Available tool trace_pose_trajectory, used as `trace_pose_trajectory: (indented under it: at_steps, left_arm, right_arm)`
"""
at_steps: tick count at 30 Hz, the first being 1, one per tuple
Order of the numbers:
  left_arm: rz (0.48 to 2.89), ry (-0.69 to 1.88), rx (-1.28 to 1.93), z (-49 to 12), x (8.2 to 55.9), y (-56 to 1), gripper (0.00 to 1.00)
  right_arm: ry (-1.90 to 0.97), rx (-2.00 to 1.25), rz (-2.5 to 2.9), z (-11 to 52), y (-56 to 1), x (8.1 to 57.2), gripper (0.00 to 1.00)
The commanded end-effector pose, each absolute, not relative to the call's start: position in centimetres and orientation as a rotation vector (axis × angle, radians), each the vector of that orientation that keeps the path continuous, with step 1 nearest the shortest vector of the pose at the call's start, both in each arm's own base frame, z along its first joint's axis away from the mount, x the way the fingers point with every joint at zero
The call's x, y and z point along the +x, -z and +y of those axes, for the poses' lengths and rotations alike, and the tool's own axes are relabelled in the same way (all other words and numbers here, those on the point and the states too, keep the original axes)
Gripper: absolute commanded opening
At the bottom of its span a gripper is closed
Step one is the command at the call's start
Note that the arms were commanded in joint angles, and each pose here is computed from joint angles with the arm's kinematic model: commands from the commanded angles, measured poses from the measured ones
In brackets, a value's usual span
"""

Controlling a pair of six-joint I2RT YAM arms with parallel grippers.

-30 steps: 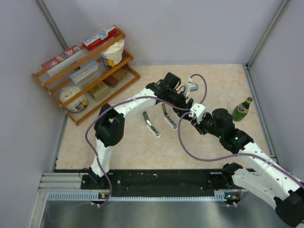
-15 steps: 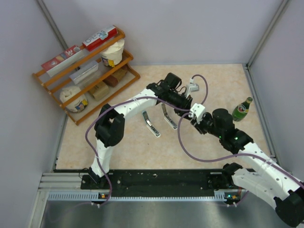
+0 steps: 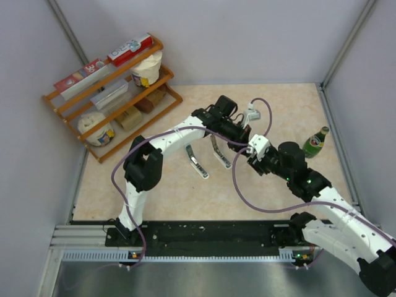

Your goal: Load the staples into the stapler

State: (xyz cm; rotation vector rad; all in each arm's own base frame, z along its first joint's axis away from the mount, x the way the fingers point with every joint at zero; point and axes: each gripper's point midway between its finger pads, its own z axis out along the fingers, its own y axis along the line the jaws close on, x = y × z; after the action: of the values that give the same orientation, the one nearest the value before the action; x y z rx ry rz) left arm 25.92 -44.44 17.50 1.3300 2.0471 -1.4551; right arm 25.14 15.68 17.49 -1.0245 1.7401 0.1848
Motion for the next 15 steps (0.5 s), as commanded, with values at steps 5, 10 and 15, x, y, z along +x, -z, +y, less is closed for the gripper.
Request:
trace_pose_trajectory:
  at_steps: [5, 10, 15]
  left_arm:
    - [1.978, 1.423, 1.301, -44.2, 27.9, -19.3, 0.00]
    - [1.989, 1.456, 1.180, -43.0, 30.1, -21.5, 0.00]
    - [1.992, 1.480, 1.160, -42.5, 30.4, -21.7, 0.00]
  right_arm:
    - [-0.153, -0.981, 1.657, 14.9, -20.6, 25.3, 0.59]
    - [-0.084, -0.997, 1.675, 13.9, -19.7, 25.6, 0.61]
    - [-0.049, -1.017, 1.706, 13.8, -18.8, 26.3, 0.63]
